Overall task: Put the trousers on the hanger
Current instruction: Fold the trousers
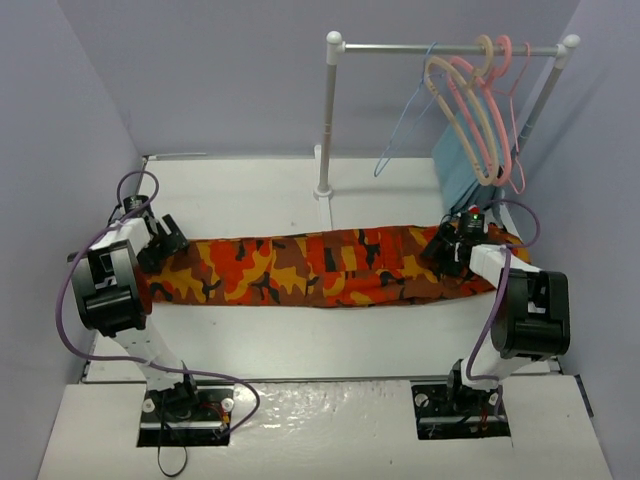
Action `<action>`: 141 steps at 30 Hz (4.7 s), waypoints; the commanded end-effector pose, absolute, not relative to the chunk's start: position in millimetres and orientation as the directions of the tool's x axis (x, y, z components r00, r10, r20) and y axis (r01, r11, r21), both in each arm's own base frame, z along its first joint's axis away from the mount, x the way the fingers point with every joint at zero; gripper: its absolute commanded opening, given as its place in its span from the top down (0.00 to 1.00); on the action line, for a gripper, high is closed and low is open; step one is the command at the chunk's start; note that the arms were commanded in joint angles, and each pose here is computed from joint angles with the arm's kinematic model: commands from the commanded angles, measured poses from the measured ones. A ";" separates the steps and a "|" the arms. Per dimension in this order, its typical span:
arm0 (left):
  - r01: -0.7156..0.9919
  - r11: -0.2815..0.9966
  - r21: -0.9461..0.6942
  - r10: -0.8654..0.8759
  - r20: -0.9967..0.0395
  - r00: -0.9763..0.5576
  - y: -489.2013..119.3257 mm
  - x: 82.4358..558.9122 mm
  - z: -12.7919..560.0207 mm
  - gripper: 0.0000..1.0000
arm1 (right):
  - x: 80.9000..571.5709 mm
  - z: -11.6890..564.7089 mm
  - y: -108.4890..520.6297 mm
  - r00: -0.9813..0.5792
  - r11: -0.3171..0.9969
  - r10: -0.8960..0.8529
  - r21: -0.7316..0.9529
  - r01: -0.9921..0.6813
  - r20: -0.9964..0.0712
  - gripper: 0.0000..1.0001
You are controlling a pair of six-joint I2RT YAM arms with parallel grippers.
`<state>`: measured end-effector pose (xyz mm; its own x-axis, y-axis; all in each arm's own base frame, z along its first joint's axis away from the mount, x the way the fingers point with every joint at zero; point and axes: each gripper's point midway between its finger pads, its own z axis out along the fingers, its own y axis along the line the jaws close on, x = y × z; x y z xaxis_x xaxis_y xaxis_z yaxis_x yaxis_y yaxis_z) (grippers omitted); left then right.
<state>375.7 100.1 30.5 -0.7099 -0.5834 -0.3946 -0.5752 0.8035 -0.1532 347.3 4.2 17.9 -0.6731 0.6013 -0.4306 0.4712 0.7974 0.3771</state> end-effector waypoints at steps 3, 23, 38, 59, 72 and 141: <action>-0.574 0.797 -0.187 -0.595 -0.410 -0.691 97.9 376.8 38.5 0.18 | 311.5 -3.2 -46.9 -0.679 0.784 0.610 0.191 0.590 -0.408 0.42; -0.420 0.908 0.006 -0.351 -0.538 -0.766 185.9 369.9 106.0 0.03 | 302.8 121.6 54.3 -0.681 0.925 0.326 0.369 0.088 -0.655 0.13; -0.242 0.959 -0.150 -0.281 -0.364 -0.888 146.6 359.0 27.8 0.03 | 294.1 116.4 73.7 -0.708 0.918 0.276 0.396 -0.006 -0.650 0.12; -0.120 0.976 -0.184 -0.185 -0.391 -0.902 99.6 363.8 46.1 1.00 | 295.8 116.1 78.4 -0.711 0.910 0.275 0.413 -0.024 -0.647 0.12; -0.512 0.855 0.084 -0.311 -0.706 -0.636 196.3 363.3 312.1 1.00 | 291.5 136.9 107.6 -0.729 0.897 0.247 0.435 -0.078 -0.638 0.12; 0.502 0.173 -0.847 -0.202 -0.529 -0.824 -497.4 284.5 401.2 1.00 | 288.1 372.0 60.4 -0.271 0.956 0.258 0.286 -0.069 -0.927 0.09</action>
